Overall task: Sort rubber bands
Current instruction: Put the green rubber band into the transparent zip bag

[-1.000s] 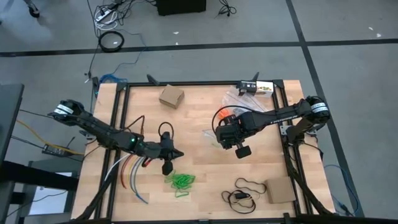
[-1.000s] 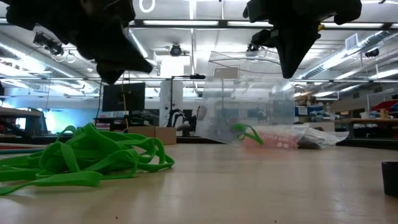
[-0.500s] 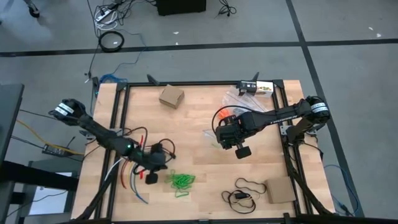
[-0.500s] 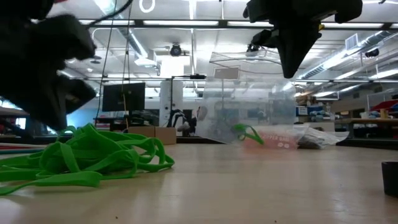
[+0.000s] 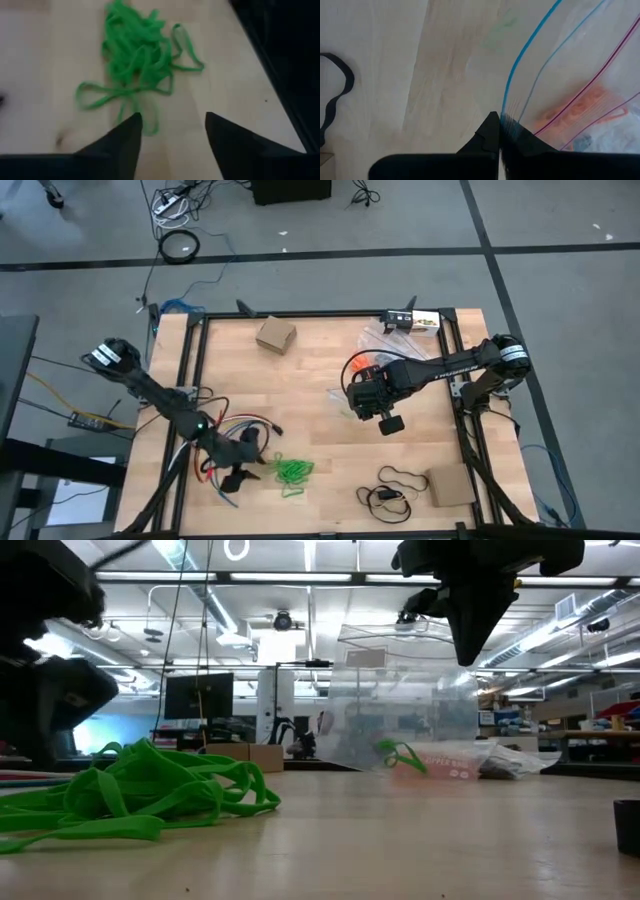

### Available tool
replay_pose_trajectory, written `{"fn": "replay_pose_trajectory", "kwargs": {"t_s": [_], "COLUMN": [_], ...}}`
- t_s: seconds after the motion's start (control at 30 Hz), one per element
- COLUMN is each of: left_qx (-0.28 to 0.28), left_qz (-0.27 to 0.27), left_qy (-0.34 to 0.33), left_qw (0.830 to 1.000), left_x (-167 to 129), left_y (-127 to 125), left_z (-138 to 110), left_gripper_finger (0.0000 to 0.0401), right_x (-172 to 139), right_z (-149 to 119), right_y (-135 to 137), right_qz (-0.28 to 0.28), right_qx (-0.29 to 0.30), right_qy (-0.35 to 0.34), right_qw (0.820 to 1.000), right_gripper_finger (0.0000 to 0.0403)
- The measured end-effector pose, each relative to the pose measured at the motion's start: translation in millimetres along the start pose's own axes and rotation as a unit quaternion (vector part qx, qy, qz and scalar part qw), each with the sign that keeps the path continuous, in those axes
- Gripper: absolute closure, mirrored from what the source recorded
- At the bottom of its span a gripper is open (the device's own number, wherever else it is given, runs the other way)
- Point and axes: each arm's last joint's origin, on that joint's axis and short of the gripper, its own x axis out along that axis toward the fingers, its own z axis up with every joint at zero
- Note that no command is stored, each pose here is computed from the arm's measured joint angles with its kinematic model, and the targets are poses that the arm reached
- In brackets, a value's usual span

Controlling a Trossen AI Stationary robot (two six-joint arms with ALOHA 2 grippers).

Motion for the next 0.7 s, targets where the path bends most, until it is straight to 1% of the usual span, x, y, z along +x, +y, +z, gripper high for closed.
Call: {"fn": "replay_pose_trajectory", "kwargs": {"t_s": [0.07, 0.17, 0.23, 0.37, 0.47, 0.57, 0.63, 0.7], "left_qx": [0.01, 0.01, 0.013, 0.021, 0.027, 0.036, 0.049, 0.077], "left_qz": [0.007, 0.03, 0.053, 0.069, 0.084, 0.116, 0.129, 0.134], "left_qy": [-0.013, -0.013, -0.001, 0.023, 0.031, 0.048, 0.065, 0.082], "left_qw": [1.0, 0.999, 0.999, 0.997, 0.996, 0.991, 0.988, 0.985], "left_x": [5, 15, 22, 40, 52, 58, 58, 54], "left_y": [-4, -8, -8, -13, -17, -19, -21, -25], "left_z": [-2, -4, -7, -6, -2, 1, 6, 12], "left_gripper_finger": [0.0159, 0.0154, 0.0159, 0.0184, 0.0212, 0.0253, 0.0295, 0.0344], "right_x": [0, 0, 0, 0, 0, 0, 0, 0], "right_z": [0, 0, 0, 0, 0, 1, 1, 1], "right_y": [0, 0, 0, 0, 0, 0, 1, 1], "right_qz": [0.0, 0.0, 0.0, 0.003, 0.003, 0.003, 0.003, 0.003], "right_qx": [0.0, 0.002, 0.002, 0.002, 0.003, 0.003, 0.003, 0.003], "right_qy": [-0.001, -0.001, -0.001, -0.002, -0.002, -0.003, -0.003, -0.003], "right_qw": [1.0, 1.0, 1.0, 1.0, 1.0, 1.0, 1.0, 1.0], "right_gripper_finger": [0.0403, 0.0403, 0.0403, 0.0403, 0.0403, 0.0403, 0.0403, 0.0403]}}
